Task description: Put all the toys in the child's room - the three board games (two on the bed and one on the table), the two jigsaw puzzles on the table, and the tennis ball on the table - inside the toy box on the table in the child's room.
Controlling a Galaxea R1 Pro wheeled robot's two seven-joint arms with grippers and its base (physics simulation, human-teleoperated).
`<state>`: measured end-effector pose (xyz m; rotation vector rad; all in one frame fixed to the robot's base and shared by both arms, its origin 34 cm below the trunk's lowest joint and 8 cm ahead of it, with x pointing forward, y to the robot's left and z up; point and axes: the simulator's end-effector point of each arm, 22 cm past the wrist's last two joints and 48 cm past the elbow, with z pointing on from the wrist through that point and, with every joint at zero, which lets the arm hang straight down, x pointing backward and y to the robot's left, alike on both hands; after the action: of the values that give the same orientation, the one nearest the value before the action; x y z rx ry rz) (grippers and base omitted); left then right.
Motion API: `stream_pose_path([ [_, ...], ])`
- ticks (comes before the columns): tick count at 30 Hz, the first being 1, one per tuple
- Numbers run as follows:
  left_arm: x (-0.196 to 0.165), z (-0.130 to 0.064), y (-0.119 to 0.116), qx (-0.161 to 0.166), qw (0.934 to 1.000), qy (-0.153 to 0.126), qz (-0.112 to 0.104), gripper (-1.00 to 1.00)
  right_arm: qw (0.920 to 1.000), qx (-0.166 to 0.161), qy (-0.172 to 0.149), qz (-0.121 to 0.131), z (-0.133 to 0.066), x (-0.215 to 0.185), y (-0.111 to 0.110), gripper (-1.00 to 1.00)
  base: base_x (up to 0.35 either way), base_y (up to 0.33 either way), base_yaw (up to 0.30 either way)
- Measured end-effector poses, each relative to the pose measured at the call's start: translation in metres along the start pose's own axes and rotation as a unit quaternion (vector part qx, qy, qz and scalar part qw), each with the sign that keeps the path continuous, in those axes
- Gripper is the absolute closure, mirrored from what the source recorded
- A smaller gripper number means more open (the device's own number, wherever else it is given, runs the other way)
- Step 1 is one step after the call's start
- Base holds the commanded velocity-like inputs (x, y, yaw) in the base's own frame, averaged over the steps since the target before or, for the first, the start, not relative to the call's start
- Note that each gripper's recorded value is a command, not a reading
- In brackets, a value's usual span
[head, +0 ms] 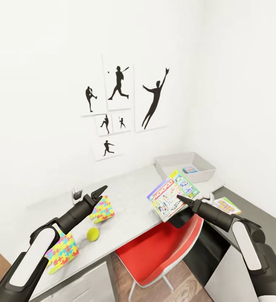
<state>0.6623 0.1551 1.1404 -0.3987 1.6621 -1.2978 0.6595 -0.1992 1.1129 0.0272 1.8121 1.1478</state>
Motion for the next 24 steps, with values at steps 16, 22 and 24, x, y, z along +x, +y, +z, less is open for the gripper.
stream_pose_path([
  [16,0.0006,0.0002,0.0003,-0.001,1.0000,0.000,0.000,-1.00,1.0000,0.000,-0.001,0.000,-0.0002,-0.0003,0.0002,1.00,0.045,-0.085,0.018],
  [22,0.0006,0.0002,0.0004,-0.002,1.0000,0.000,0.000,-1.00,1.0000,0.000,-0.001,-0.001,-0.0003,-0.0002,0.0000,1.00,0.115,-0.248,0.002],
  [24,0.0007,0.0002,0.0005,-0.002,1.0000,0.000,0.000,-1.00,1.0000,0.000,-0.001,-0.001,-0.0002,-0.0002,0.0000,1.00,0.128,-0.271,0.001],
])
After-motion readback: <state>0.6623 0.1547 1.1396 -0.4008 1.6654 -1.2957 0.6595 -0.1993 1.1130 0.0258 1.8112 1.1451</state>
